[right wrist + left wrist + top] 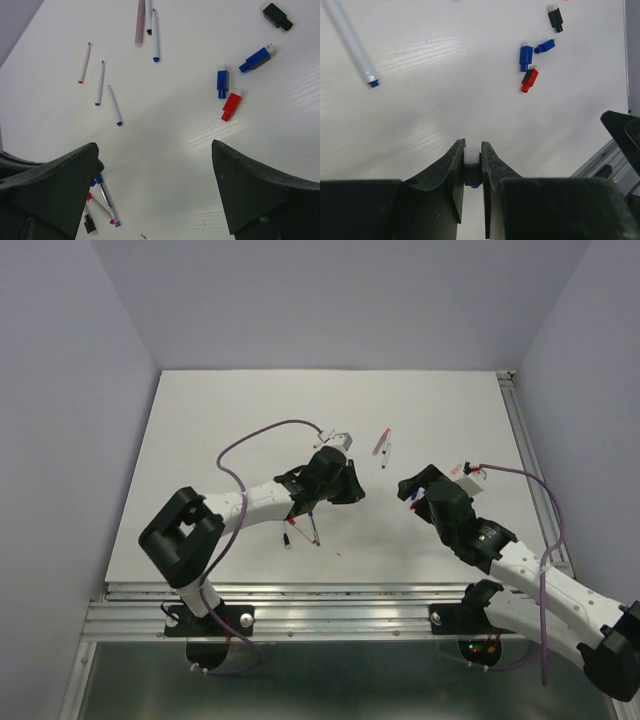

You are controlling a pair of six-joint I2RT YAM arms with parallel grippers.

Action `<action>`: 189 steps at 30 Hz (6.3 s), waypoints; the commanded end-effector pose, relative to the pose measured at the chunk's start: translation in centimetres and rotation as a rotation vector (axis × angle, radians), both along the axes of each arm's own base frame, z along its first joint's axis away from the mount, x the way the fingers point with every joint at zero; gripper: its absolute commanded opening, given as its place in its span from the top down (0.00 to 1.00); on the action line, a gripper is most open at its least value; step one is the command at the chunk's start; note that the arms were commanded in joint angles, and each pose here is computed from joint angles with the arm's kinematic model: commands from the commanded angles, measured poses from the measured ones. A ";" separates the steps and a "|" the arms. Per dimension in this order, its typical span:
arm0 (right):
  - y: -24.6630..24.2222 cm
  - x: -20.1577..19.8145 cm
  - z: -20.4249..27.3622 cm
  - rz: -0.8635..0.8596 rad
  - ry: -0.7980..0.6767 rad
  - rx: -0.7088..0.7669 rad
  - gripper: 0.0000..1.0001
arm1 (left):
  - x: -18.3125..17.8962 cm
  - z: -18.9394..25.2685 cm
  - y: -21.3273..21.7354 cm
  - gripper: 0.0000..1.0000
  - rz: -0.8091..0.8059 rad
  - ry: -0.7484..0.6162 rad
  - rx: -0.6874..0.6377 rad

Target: Open the pen caps

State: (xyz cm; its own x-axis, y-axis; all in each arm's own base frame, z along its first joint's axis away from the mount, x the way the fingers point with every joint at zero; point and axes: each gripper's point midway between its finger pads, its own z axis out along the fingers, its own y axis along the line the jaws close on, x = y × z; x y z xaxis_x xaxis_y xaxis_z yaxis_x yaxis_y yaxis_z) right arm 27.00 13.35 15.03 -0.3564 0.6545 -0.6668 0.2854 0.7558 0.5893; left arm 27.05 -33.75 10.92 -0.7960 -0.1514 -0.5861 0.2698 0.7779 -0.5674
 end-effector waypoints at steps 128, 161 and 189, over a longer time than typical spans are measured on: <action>23.9 -7.4 1.5 1.058 -0.359 0.000 0.92 | -5.2 6.5 10.6 0.16 0.223 -0.033 -0.332; 24.8 -10.6 1.1 1.201 -0.297 0.109 0.64 | -4.1 9.1 10.5 1.00 0.253 -0.098 -0.385; 21.4 -19.8 -5.9 1.190 -0.005 0.094 0.99 | 4.0 14.2 16.4 1.00 0.529 -0.299 -0.250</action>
